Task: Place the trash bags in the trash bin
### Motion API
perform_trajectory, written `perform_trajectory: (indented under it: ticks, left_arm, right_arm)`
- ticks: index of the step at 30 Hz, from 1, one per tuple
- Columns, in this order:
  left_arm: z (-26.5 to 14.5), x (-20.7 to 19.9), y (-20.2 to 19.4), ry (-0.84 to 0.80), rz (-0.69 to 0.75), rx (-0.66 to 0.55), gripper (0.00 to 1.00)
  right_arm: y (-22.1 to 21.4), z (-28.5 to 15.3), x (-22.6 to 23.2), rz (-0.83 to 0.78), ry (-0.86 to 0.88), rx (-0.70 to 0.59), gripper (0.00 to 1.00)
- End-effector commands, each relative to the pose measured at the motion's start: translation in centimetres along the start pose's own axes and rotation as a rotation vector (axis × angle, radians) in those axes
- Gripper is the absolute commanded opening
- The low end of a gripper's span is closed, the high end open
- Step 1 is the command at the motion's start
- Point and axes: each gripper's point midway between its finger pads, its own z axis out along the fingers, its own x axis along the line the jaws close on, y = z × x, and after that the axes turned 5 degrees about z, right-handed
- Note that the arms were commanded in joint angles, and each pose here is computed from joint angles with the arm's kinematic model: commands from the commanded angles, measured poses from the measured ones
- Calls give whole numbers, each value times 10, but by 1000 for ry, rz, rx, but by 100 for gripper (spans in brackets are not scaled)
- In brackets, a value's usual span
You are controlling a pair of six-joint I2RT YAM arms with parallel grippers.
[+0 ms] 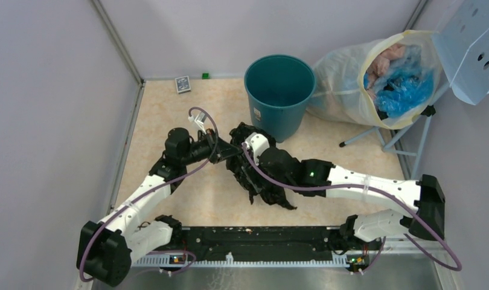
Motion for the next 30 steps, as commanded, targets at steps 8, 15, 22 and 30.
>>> perform_trajectory:
  ticks: [8,15,22,30]
  left_arm:
    - [-3,-8,3,-47,-34,-39,1]
    - [-8,0,5,6,126,-23,53]
    - [-28,36,3,234,245,-5,80]
    - [-27,33,-36,43,316,90,87]
  right_arm:
    - [13,18,13,88,8,-71,29]
    - [16,9,-21,184,-137,-116,0]
    - [14,-8,-47,401,25,-169,0]
    - [-9,-3,-68,474,85,-111,0]
